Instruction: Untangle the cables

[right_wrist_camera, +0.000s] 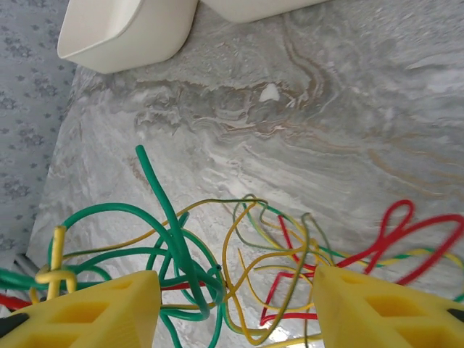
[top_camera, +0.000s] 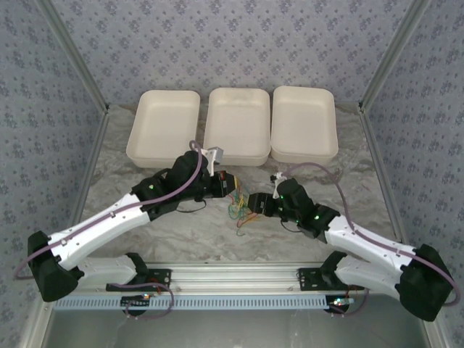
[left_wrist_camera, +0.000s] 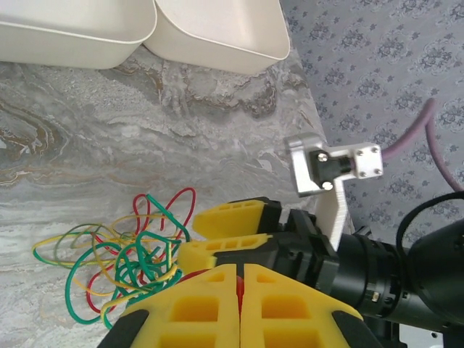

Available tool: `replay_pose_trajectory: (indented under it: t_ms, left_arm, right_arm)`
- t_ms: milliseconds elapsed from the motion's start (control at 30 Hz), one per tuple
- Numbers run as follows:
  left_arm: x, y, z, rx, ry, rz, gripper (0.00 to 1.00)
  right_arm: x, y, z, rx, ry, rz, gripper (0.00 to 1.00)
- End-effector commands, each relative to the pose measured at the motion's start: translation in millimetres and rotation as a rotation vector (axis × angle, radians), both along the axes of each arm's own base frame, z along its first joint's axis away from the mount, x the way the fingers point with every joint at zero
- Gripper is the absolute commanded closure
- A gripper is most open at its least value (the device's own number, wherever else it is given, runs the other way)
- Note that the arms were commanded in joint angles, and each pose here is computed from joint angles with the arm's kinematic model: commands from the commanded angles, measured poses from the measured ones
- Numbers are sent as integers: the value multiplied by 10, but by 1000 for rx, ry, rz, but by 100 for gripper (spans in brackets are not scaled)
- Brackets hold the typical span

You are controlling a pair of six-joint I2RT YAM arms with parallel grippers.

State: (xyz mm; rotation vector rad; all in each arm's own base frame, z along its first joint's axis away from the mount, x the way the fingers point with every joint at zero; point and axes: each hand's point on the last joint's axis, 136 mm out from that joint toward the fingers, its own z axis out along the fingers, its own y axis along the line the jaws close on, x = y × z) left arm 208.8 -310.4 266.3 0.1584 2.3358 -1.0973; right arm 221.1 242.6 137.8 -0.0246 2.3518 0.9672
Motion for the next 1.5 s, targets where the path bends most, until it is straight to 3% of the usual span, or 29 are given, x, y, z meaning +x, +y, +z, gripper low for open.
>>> replay_pose_trajectory:
  t_ms: [0,133,233,333,367,600,800,1067,1267,1333,1467]
  left_arm:
    - [-15,-9,194,-52,-33,-18,100]
    - [-22,-7,192,-55,-31,-18,100]
    - [-33,9,198,-59,-31,-16,100]
    - [-49,65,214,-61,-36,-4,100]
    - [-54,106,218,-56,-39,7,100]
    - [-23,765,185,96,-63,217,100]
    - [-5,1373,16,203,-28,390,100]
    - [8,1151,82,83,-13,286,100]
    - [24,1020,115,37,-16,246,100]
    - [20,975,79,24,-7,232,100]
    - [22,924,24,-4,0,224,100]
  right_arm:
    - [63,176,144,89,20,14,44]
    - [128,182,30,88,55,-16,57]
    - [203,182,44,108,43,-38,74]
    - [280,104,91,81,27,-80,98]
    - [312,37,105,63,21,-106,100]
    - [456,-803,183,-50,32,-351,100]
    - [495,-1211,310,-122,57,-450,100]
    - [536,-1248,112,-214,147,-460,100]
    - [489,-1075,143,-248,137,-372,56]
    - [396,-1004,366,-258,53,-349,49]
    - [118,-792,746,-221,-91,-306,45]
